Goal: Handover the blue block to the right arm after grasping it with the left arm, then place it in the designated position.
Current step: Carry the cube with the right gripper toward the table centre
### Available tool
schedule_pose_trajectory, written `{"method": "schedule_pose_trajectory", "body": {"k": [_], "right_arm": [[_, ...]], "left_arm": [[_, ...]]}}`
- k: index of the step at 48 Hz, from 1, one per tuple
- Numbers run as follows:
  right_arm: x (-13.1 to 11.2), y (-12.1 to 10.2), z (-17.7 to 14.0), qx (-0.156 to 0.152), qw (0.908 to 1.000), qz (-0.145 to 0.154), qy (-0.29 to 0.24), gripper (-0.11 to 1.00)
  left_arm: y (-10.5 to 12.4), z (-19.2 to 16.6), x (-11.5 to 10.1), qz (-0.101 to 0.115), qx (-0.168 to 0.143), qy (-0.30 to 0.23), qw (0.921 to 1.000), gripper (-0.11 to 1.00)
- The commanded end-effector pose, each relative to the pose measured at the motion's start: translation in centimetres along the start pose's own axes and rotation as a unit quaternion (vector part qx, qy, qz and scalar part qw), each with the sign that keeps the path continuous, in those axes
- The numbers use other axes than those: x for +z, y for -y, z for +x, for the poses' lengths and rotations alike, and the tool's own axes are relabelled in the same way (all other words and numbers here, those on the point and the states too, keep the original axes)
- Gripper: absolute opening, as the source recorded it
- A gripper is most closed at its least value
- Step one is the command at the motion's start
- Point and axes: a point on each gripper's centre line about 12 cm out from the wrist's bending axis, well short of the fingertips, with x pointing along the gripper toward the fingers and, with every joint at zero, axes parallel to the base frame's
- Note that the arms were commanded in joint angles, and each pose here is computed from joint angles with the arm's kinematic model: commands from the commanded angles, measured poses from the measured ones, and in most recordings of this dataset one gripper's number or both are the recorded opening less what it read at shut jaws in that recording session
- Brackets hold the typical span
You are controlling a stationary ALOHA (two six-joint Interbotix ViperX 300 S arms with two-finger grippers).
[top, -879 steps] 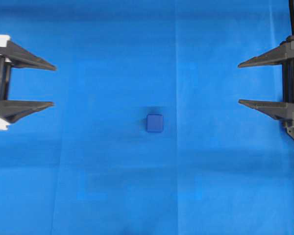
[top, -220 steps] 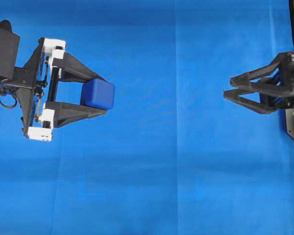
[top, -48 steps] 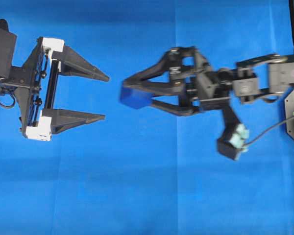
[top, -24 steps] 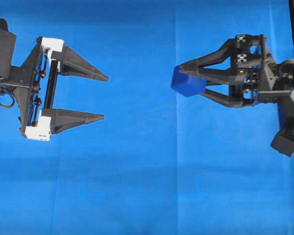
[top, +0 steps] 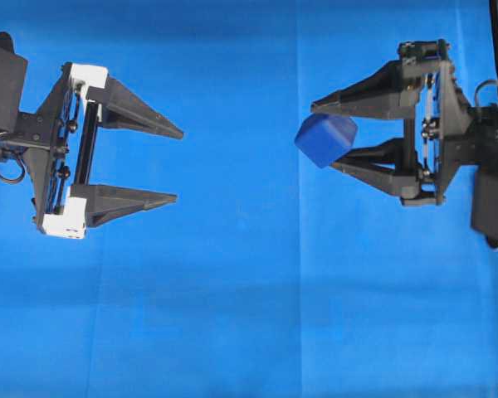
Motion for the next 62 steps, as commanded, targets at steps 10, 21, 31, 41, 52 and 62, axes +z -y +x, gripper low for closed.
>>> {"method": "schedule_pose_trajectory", "body": {"k": [10,21,31,41,52,62], "right_arm": [[0.64,0.42,-0.69,-0.004,0.9817,0.19,0.009,0.47],[0.86,0.21,-0.7,0.001,0.9661,0.258,0.011,0.47],[0.8,0.15,-0.7,0.002,0.9617,0.274,0.008,0.47],[0.66,0.12,-0.7,0.001,0.9588,0.284,0.001,0.47],[0.56,0.04,-0.66,0.002,0.9584,0.286,-0.003,0.47],[0.59,0.07,-0.7,0.002,0.9584,0.286,-0.002,0.47]], "left_arm": [[0.1,0.0,0.79,0.003,-0.002,0.012,0.9999,0.93],[0.1,0.0,0.79,0.004,-0.002,0.012,0.9999,0.93],[0.11,0.0,0.81,0.005,-0.002,0.013,0.9999,0.93],[0.1,0.05,0.83,0.004,-0.002,0.013,0.9999,0.93],[0.11,0.05,0.89,0.004,-0.002,0.014,0.9999,0.93],[0.1,0.05,0.83,0.004,-0.002,0.013,0.9999,0.93]]}}
